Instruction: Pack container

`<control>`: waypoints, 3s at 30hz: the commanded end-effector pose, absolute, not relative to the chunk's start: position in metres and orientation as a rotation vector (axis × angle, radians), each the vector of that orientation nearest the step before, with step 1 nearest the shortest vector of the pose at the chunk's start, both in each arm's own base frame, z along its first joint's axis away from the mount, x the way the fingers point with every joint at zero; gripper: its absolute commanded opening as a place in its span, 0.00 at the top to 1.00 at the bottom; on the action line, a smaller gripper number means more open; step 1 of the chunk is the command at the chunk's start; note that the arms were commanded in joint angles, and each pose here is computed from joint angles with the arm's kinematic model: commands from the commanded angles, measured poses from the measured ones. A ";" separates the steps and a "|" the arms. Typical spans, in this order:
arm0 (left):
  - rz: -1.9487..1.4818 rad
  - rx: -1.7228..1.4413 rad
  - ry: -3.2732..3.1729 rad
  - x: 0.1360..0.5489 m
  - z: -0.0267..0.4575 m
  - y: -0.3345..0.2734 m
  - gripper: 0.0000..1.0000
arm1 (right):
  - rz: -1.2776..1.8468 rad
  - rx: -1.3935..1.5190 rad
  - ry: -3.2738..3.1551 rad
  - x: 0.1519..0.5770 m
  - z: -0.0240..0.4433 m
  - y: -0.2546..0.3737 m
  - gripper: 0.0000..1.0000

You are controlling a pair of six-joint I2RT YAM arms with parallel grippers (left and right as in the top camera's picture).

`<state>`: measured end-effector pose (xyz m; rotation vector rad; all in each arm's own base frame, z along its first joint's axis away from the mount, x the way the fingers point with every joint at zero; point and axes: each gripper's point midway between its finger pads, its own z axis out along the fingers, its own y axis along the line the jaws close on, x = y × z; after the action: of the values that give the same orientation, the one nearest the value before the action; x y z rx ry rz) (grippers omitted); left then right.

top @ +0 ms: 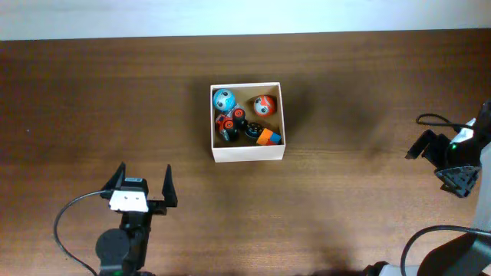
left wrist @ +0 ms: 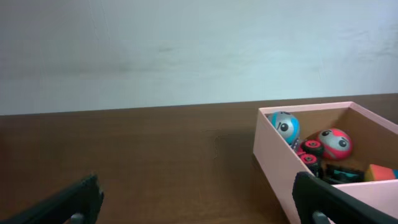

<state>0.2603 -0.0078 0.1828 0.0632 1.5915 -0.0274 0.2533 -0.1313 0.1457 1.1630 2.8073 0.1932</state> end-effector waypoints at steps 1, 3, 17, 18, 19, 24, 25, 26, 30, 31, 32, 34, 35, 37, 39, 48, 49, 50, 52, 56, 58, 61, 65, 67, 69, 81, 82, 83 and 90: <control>0.010 0.051 1.574 0.258 0.182 -0.002 0.01 | 0.200 1.157 2.806 0.254 0.145 -0.133 0.01; 0.011 0.052 1.554 0.257 0.185 -0.002 0.01 | 0.200 1.157 2.806 0.254 0.145 -0.133 0.01; 0.033 0.025 1.649 0.246 0.157 0.003 0.01 | 0.200 1.157 2.806 0.254 0.145 -0.133 0.01; 0.034 0.025 1.648 0.246 0.157 0.003 0.01 | 0.200 1.157 2.806 0.254 0.145 -0.133 0.01; 0.033 0.025 1.648 0.246 0.157 0.003 0.01 | 0.200 1.157 2.806 0.254 0.145 -0.133 0.01; 0.034 0.025 1.648 0.246 0.157 0.003 0.01 | 0.200 1.157 2.806 0.254 0.145 -0.133 0.01; 0.034 0.025 1.648 0.246 0.157 0.003 0.01 | 0.200 1.157 2.807 0.253 0.145 -0.133 0.01; 0.034 0.025 1.648 0.246 0.157 0.003 0.01 | 0.200 1.157 2.806 0.254 0.145 -0.133 0.01; 0.034 0.025 1.648 0.246 0.157 0.003 0.01 | 0.200 1.157 2.806 0.254 0.145 -0.133 0.01; 0.034 0.025 1.648 0.246 0.157 0.003 0.01 | 0.200 1.157 2.806 0.254 0.145 -0.133 0.01; 0.034 0.025 1.648 0.246 0.157 0.003 0.01 | 0.200 1.157 2.806 0.254 0.145 -0.133 0.01; 0.034 0.025 1.648 0.246 0.157 0.003 0.01 | 0.200 1.157 2.806 0.254 0.145 -0.133 0.01; 0.034 0.025 1.648 0.246 0.157 0.003 0.01 | 0.200 1.157 2.806 0.254 0.145 -0.133 0.01; 0.034 0.025 1.648 0.246 0.157 0.003 0.01 | 0.200 1.157 2.806 0.254 0.145 -0.133 0.01; 0.034 0.025 1.648 0.246 0.157 0.003 0.01 | 0.200 1.157 2.806 0.254 0.145 -0.133 0.01; 0.034 0.025 1.648 0.246 0.157 0.003 0.01 | 0.200 1.157 2.806 0.254 0.145 -0.133 0.01; 0.034 0.025 1.648 0.246 0.157 0.003 0.01 | 0.200 1.157 2.806 0.254 0.145 -0.133 0.01; 0.034 0.025 1.648 0.246 0.157 0.003 0.01 | 0.200 1.157 2.806 0.254 0.145 -0.133 0.01; 0.034 0.025 1.648 0.246 0.157 0.003 0.01 | 0.200 1.157 2.806 0.254 0.145 -0.133 0.01; 0.034 0.025 1.648 0.246 0.157 0.003 0.01 | 0.200 1.157 2.806 0.254 0.145 -0.133 0.01; 0.034 0.025 1.648 0.246 0.157 0.003 0.01 | 0.200 1.157 2.806 0.254 0.145 -0.133 0.01; 0.034 0.025 1.648 0.246 0.157 0.003 0.01 | 0.201 1.155 2.809 0.254 0.145 -0.132 0.01; 0.034 0.025 1.648 0.246 0.157 0.003 0.01 | 0.201 1.157 2.810 0.254 0.144 -0.132 0.01; 0.034 0.025 1.648 0.246 0.157 0.003 0.01 | 0.201 1.158 2.812 0.254 0.144 -0.133 0.01; 0.034 0.025 1.648 0.246 0.157 0.003 0.01 | 0.204 1.160 2.818 0.254 0.142 -0.133 0.01; 0.034 0.025 1.648 0.246 0.157 0.003 0.01 | 0.142 0.806 2.592 0.294 0.167 -0.103 0.01; 0.034 0.025 1.648 0.246 0.157 0.003 0.01 | 0.141 0.732 2.544 0.302 0.175 -0.093 0.01; 0.034 0.025 1.648 0.246 0.157 0.003 0.01 | 0.145 0.662 2.498 0.307 0.183 -0.083 0.01; 0.034 0.025 1.648 0.246 0.157 0.003 0.01 | 0.231 0.239 2.159 0.311 0.248 0.000 0.01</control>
<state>0.2463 0.0011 0.1578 0.0215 1.6483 0.0139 0.3259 -0.0291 0.2335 0.3669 2.2407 0.1977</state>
